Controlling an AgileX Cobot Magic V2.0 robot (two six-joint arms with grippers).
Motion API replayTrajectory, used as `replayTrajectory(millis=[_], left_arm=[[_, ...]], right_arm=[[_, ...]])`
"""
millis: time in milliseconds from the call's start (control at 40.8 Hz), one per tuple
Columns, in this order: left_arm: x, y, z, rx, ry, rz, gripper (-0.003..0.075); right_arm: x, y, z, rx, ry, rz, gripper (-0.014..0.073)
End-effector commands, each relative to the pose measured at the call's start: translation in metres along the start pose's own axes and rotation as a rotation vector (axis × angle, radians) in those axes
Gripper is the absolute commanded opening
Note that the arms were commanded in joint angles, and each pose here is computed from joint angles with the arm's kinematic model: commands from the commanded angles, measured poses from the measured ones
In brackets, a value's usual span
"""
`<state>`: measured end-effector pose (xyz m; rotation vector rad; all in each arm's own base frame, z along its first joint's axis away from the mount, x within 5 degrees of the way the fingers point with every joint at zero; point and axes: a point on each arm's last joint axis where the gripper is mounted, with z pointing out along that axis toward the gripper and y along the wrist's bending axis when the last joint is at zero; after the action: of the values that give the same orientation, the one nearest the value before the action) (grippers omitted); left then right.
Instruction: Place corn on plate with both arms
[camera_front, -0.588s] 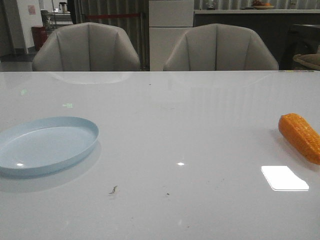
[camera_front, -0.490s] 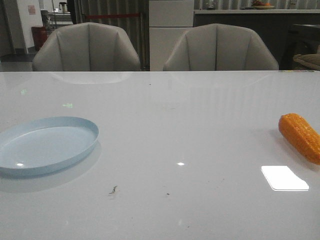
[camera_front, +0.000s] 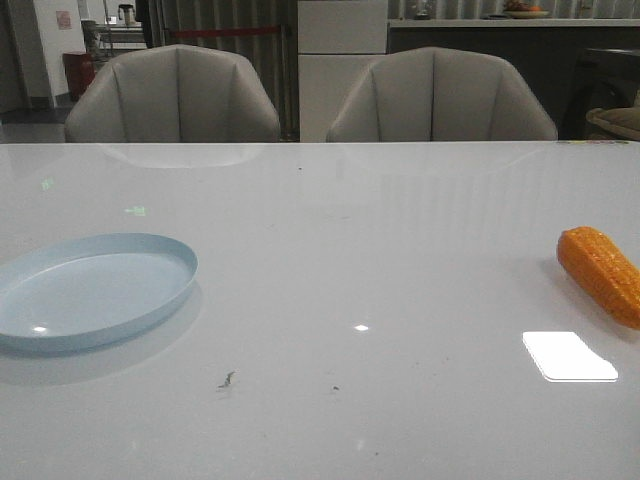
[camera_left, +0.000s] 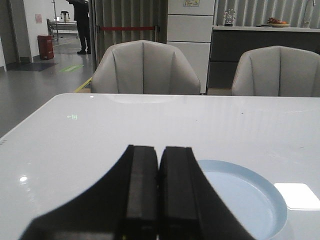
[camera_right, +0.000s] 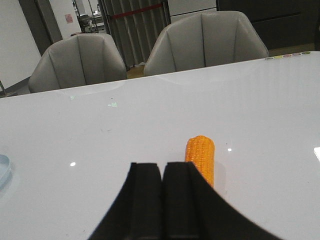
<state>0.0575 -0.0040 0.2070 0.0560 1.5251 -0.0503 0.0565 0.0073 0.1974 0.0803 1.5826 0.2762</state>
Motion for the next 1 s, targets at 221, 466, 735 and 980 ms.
replayTrajectory(millis=[221,466,735,980], left_arm=[[0.002,0.000,0.002,-0.004,-0.072,-0.009,0.0094],[-0.004,0.001,0.001,-0.007,-0.139,-0.009,0.0094],[-0.019,0.001,-0.001,-0.011,-0.264,-0.009,0.0094],[-0.062,-0.001,-0.007,-0.003,-0.323,0.094,0.0094]], right_arm=[[-0.016,0.003,-0.004,-0.022,-0.128,-0.018,0.0058],[-0.018,0.003,-0.004,-0.024,-0.153,-0.020,0.0058],[-0.024,0.004,-0.005,-0.033,-0.218,-0.020,0.0058],[-0.069,0.015,-0.018,-0.066,-0.363,-0.020,0.0058]])
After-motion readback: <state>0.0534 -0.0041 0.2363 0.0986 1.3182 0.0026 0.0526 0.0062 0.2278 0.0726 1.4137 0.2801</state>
